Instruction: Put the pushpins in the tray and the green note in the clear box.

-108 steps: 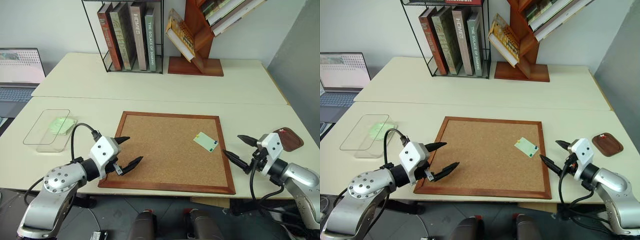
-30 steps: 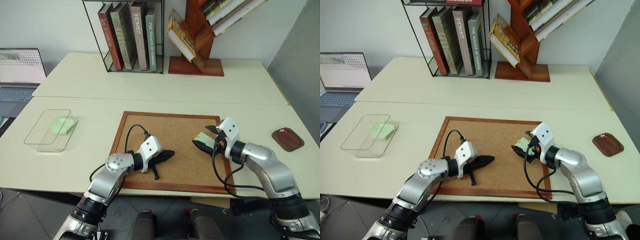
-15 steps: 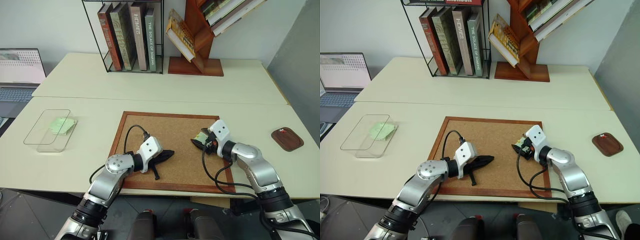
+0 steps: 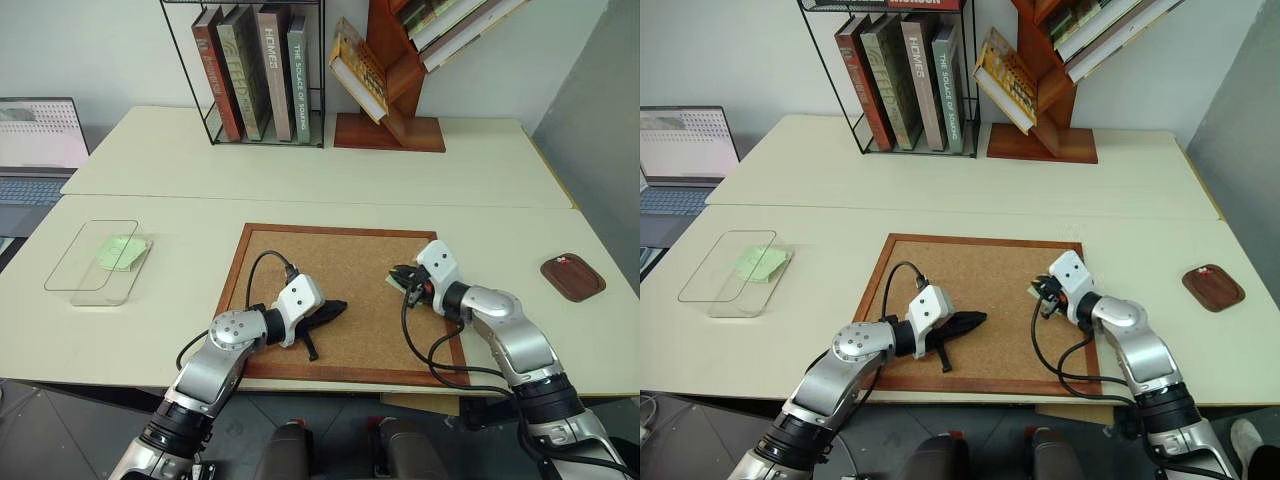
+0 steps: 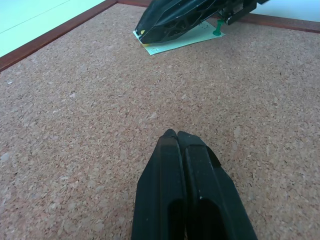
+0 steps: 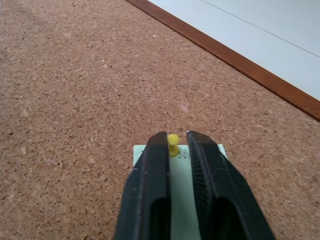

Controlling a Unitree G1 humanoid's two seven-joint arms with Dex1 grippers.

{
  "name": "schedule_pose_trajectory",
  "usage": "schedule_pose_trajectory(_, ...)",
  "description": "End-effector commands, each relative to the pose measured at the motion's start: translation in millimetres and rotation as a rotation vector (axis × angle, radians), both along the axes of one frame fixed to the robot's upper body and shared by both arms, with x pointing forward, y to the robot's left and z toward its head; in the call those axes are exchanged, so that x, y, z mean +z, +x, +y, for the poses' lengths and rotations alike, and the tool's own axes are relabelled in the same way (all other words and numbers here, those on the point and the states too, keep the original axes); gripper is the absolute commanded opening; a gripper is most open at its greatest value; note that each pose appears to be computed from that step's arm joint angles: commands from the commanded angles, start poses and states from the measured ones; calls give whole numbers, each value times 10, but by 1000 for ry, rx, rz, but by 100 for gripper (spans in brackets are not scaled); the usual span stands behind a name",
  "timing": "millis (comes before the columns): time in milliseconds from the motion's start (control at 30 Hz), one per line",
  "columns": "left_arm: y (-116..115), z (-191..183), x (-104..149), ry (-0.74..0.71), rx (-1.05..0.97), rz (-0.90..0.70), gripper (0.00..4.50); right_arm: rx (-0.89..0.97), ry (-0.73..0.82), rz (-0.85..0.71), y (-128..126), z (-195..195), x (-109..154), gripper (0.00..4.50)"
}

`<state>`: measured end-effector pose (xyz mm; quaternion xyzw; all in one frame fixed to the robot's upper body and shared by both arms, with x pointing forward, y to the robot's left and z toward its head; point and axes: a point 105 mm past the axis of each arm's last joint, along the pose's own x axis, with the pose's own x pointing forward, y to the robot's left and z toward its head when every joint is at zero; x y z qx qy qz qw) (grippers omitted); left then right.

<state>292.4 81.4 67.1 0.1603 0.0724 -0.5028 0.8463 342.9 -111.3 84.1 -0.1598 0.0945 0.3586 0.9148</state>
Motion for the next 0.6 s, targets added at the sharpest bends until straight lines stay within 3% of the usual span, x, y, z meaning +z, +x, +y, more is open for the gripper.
schedule_pose_trajectory(33, -19, 56, -38, 29, 7, -1, 0, -7, -17, -53, 41, -4, 160, 3)
schedule_pose_trajectory(300, -23, 70, -68, 36, 8, 4, 0, 66, 46, -135, -34, 162, 397, 3)
schedule_pose_trajectory(600, -45, 64, -94, 42, 0, 11, 0, 85, 46, -147, -134, 192, 404, 3)
